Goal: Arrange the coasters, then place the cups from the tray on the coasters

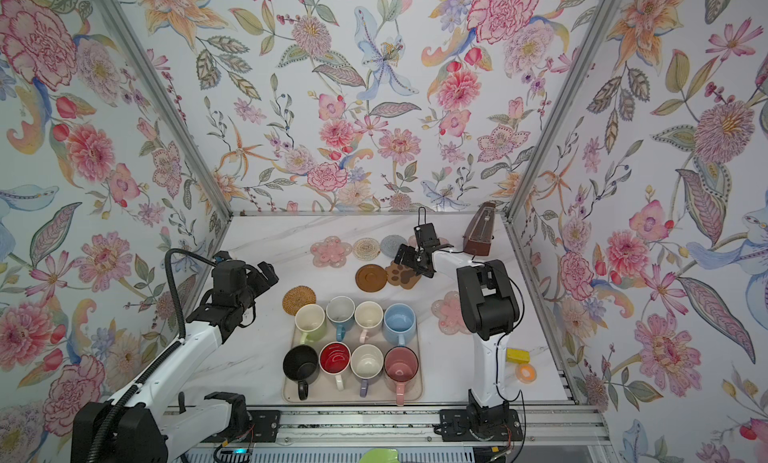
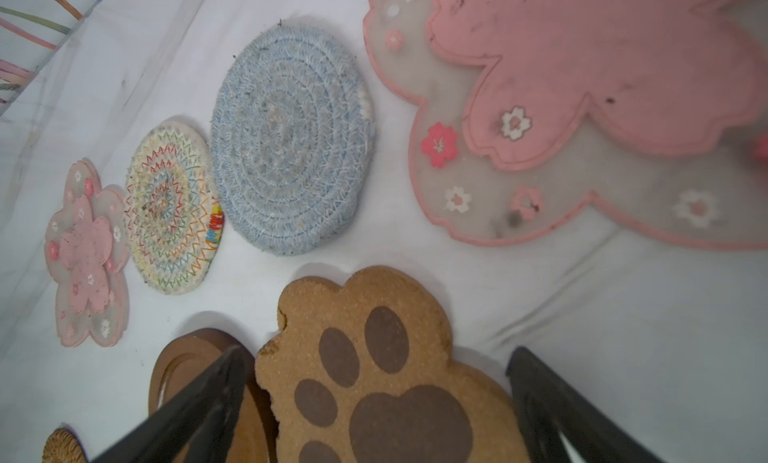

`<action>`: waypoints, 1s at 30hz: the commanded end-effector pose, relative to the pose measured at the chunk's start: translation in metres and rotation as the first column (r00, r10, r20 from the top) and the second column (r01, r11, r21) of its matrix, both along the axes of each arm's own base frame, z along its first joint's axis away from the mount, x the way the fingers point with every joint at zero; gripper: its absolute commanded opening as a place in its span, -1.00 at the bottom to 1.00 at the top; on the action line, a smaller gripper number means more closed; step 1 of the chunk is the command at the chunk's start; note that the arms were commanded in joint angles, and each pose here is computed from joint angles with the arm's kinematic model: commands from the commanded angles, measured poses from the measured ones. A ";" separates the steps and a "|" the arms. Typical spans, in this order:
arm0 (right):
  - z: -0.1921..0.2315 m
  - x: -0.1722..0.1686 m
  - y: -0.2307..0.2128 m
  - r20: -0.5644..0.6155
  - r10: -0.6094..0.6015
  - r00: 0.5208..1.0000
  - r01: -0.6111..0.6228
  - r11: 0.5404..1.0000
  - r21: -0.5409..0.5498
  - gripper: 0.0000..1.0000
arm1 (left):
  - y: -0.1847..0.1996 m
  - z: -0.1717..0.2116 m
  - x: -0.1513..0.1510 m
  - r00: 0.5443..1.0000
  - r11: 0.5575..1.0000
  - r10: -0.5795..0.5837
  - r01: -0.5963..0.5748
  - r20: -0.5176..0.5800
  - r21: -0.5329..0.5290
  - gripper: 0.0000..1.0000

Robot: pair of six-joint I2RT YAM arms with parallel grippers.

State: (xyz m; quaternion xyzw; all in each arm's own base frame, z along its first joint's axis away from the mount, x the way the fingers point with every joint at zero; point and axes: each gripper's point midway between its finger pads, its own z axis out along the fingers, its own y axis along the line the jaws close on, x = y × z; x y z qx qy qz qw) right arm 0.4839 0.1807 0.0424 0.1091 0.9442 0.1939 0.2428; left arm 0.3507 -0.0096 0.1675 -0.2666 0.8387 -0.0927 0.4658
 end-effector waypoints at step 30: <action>0.062 -0.022 -0.027 0.093 -0.092 0.991 0.099 0.992 -0.075 0.98 | 0.006 -0.028 -0.008 0.994 1.000 0.012 -0.011 -0.109 0.005 0.98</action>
